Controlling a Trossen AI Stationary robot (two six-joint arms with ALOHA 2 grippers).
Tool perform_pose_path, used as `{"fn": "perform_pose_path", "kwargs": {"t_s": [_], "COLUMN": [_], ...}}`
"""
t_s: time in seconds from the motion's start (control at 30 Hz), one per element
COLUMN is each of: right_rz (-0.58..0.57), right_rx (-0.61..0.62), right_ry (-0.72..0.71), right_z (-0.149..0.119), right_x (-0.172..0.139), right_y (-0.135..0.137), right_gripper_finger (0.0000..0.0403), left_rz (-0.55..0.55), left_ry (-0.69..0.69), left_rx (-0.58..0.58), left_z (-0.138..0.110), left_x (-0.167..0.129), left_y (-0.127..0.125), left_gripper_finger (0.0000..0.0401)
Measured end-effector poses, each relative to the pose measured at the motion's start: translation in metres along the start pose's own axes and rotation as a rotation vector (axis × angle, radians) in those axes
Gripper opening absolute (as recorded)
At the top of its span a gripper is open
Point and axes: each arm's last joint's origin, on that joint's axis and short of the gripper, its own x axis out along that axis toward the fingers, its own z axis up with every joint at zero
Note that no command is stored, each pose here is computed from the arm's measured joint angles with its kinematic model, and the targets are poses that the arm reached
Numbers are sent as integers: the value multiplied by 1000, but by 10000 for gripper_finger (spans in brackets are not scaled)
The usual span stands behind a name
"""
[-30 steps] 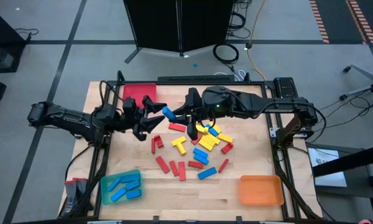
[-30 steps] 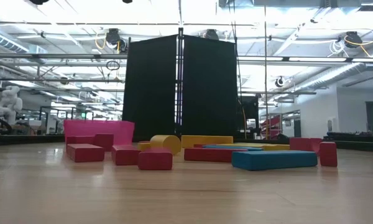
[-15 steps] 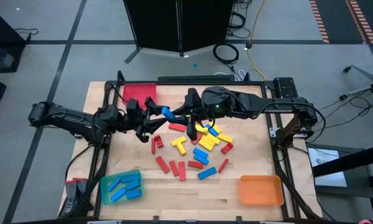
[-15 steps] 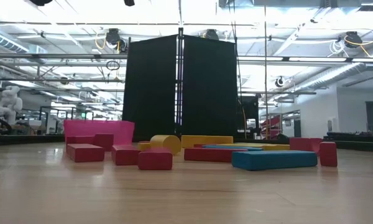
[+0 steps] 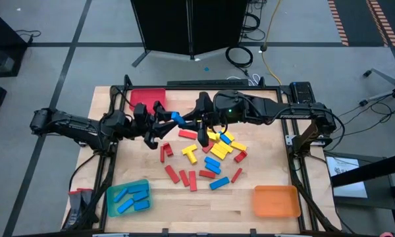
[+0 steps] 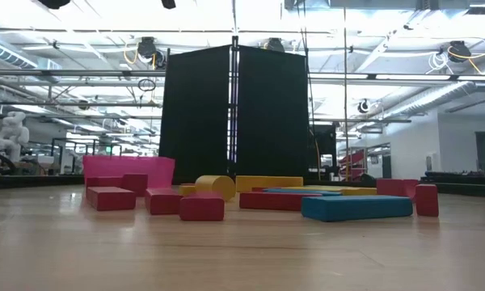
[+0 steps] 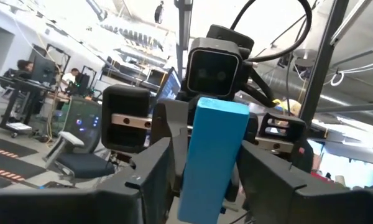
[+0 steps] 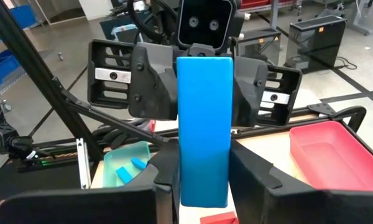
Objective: Sort blocks
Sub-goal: Put the blue block into the green bin
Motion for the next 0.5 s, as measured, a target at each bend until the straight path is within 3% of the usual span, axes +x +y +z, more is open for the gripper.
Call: {"fn": "perform_pose_path", "kwargs": {"t_s": [0.3, 0.5], "right_rz": [4, 3], "right_rx": [3, 10], "right_ry": [4, 4], "right_z": [0, 0], "right_x": [0, 0], "right_y": [0, 0], "right_gripper_finger": [81, 81], "left_rz": [-17, -7], "left_ry": [4, 1], "left_rx": [1, 4], "left_z": [0, 0], "left_x": [0, 0], "left_y": [0, 0], "left_gripper_finger": [130, 120]}}
